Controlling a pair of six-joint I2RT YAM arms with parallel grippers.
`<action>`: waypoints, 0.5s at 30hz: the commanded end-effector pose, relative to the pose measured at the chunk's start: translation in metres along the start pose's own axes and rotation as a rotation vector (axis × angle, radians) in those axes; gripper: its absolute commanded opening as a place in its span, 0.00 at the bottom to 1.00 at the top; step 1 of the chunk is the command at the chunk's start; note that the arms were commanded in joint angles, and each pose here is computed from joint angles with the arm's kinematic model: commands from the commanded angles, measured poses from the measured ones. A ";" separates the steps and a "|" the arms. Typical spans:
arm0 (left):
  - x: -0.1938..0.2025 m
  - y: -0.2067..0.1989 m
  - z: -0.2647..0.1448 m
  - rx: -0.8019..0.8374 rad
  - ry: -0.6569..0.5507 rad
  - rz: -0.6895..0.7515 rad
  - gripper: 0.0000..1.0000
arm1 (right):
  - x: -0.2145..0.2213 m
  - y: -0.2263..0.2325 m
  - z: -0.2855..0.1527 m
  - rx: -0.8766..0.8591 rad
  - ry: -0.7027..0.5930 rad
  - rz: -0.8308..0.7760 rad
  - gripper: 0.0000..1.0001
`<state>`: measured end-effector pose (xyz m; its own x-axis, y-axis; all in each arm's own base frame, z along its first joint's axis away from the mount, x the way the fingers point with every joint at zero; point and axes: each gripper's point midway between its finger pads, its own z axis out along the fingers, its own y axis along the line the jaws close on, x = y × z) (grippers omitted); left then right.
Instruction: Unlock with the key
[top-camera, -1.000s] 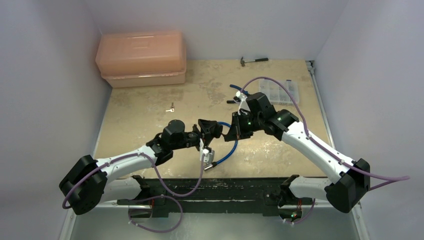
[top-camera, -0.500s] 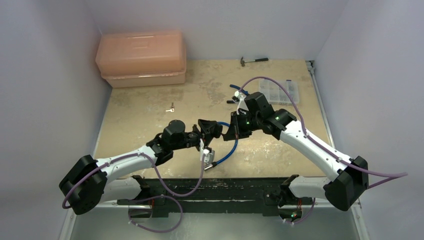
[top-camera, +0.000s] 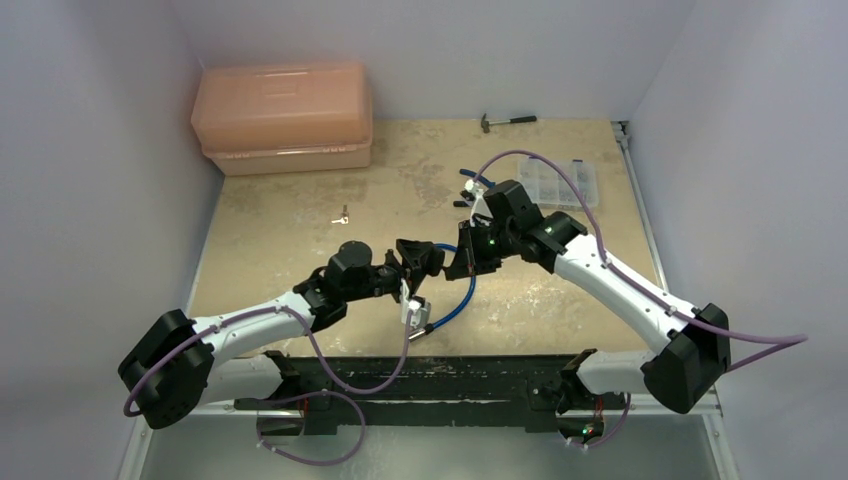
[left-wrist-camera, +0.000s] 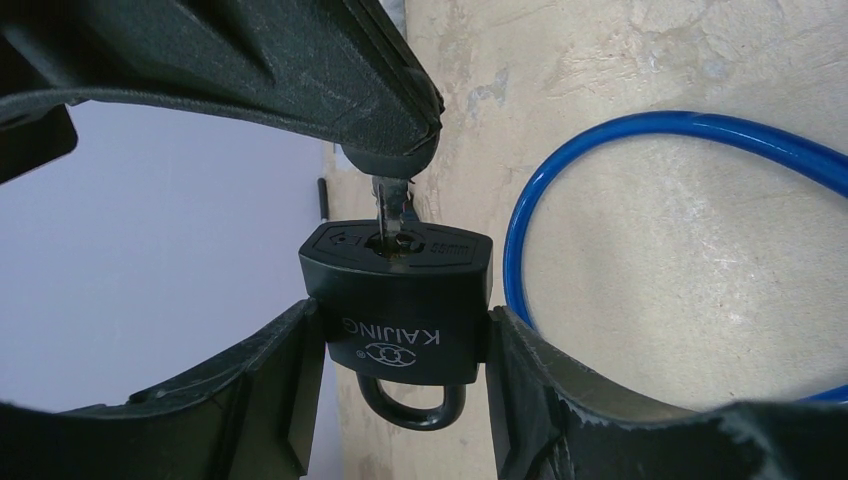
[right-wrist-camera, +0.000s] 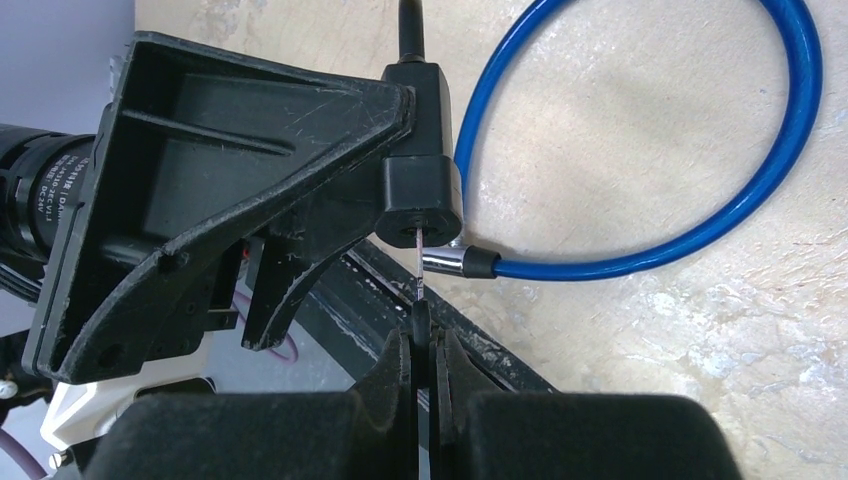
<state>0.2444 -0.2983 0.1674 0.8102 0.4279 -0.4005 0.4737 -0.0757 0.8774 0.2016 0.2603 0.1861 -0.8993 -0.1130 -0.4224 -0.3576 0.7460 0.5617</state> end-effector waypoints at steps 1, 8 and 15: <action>-0.035 0.060 -0.002 -0.158 -0.100 0.117 0.00 | -0.017 0.014 -0.004 -0.035 -0.041 -0.017 0.00; -0.037 0.061 -0.002 -0.159 -0.101 0.119 0.00 | -0.022 0.003 -0.006 0.037 -0.063 -0.040 0.00; -0.038 0.061 -0.003 -0.162 -0.105 0.126 0.00 | -0.022 0.008 -0.004 0.001 -0.059 -0.033 0.00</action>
<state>0.2437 -0.2989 0.1663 0.8155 0.4339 -0.3829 0.4615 -0.0886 0.8827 0.2031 0.2597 0.1850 -0.9008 -0.1249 -0.4158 -0.3559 0.7609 0.5425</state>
